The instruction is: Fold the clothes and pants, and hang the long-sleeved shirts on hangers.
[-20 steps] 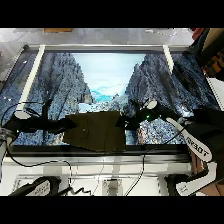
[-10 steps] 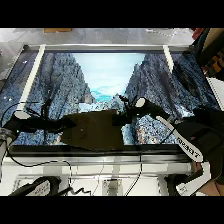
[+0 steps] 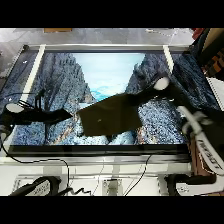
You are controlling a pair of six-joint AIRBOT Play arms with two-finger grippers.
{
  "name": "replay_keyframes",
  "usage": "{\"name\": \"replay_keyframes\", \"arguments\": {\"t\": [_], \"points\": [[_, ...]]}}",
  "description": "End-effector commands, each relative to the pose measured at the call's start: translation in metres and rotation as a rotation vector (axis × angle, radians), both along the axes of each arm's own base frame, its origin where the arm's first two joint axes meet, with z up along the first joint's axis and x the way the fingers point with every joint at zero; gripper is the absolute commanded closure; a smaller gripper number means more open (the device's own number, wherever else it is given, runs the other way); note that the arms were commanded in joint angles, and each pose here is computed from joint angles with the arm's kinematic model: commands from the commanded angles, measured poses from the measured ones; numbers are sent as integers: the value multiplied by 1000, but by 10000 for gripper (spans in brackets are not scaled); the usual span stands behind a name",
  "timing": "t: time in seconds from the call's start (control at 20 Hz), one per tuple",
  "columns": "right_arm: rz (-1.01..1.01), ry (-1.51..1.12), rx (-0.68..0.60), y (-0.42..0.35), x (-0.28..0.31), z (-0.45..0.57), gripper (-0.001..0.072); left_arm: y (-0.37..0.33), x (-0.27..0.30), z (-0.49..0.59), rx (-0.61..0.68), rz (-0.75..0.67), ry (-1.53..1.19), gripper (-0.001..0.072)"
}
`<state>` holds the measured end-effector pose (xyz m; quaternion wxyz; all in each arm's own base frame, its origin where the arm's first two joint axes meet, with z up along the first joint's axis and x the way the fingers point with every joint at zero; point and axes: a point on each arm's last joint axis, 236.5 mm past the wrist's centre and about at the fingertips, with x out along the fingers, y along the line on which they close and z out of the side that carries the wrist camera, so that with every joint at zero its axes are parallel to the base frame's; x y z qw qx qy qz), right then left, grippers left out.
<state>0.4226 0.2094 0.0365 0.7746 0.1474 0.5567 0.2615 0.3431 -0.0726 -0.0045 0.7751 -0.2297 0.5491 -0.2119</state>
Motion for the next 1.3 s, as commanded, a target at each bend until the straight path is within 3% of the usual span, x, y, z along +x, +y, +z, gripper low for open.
{"name": "replay_keyframes", "arguments": {"t": [0.0, 0.2, 0.4, 0.6, 0.8, 1.1, 1.25], "points": [[-244, -113, -47, -98, 9, 88, 684, 1, 14, 29, 4, -25, -60, 7], [-548, -281, -169, -222, -27, 184, 684, 0, 14, 33, 3, -35, -65, 7], [-944, -370, -338, -335, -105, 258, 684, 0, 14, 33, 3, -35, -66, 7], [-1186, -167, -548, -405, -199, 253, 684, 0, 14, 33, 2, -35, -66, 8], [-1307, 159, -542, -420, -263, 207, 683, 0, 14, 33, 2, -34, -65, 8], [-1379, 212, -578, -438, -281, 201, 681, 0, 14, 33, 2, -34, -64, 7], [-1387, 232, -596, -445, -283, 197, 626, 0, 14, 33, 2, -34, -64, 7]]}}
